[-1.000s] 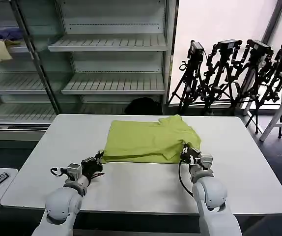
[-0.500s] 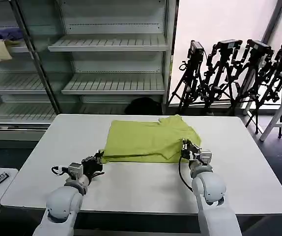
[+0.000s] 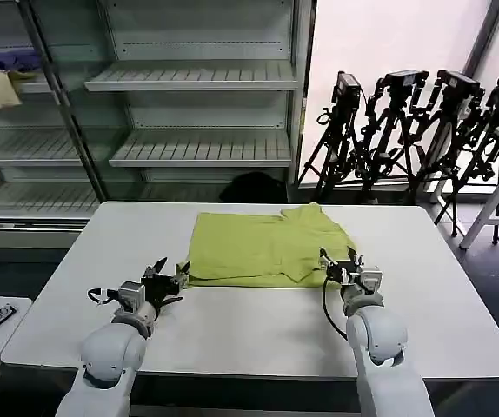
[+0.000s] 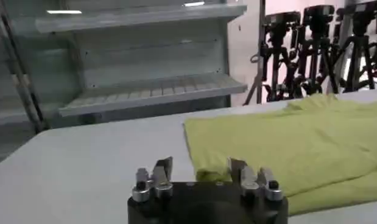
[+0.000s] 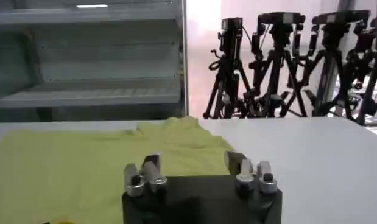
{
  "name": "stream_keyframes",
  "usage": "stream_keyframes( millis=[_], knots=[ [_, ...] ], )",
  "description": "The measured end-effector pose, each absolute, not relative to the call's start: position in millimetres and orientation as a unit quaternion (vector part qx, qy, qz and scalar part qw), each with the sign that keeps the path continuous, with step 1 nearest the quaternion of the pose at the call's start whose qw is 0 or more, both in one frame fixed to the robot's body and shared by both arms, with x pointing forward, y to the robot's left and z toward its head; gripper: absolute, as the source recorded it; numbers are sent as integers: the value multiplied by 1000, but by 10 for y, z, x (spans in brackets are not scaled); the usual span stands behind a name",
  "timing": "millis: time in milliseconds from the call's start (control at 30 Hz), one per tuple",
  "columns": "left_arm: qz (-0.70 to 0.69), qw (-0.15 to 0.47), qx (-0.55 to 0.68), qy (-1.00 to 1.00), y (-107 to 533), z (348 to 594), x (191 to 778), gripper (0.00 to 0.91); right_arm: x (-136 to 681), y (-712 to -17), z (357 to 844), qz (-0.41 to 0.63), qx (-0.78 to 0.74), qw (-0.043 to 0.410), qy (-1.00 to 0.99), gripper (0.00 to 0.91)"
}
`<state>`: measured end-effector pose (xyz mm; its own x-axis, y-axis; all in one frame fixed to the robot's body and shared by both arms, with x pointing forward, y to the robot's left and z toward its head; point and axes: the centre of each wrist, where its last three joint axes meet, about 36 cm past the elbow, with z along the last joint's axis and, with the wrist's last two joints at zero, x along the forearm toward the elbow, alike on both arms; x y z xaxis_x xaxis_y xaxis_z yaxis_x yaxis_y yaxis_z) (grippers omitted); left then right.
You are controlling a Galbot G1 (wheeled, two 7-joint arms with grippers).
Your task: Fold and organize the clothes.
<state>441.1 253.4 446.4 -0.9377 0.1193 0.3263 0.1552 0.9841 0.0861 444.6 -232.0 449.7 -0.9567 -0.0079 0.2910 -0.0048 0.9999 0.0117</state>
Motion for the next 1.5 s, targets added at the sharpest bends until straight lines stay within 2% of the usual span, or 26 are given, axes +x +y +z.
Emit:
stream_keyframes(
  millis=[467,867,1067,1167,1400,1500],
  knots=[
    [-45,173,-66,-982,2666,4422,4233,907,4023,-2504,4380,-9,-6,164,-986,907],
    [-34,145,-63,-987,2653,4612,4372,907,3894,-2580,4315,-5,-6,176,-984,907],
    [-40,148,-64,-986,2674,4592,4364,907,3896,-2594,4286,-6,-10,175,-984,907],
    [-39,158,-67,-984,2671,4522,4338,907,3915,-2596,4265,-7,-11,176,-984,816],
    [-31,181,-76,-980,2620,4356,4254,907,3971,-2624,4232,-4,-18,178,-984,796],
    [-26,190,-77,-978,2611,4293,4222,907,4009,-2653,4215,-3,-19,179,-984,756]
  ],
)
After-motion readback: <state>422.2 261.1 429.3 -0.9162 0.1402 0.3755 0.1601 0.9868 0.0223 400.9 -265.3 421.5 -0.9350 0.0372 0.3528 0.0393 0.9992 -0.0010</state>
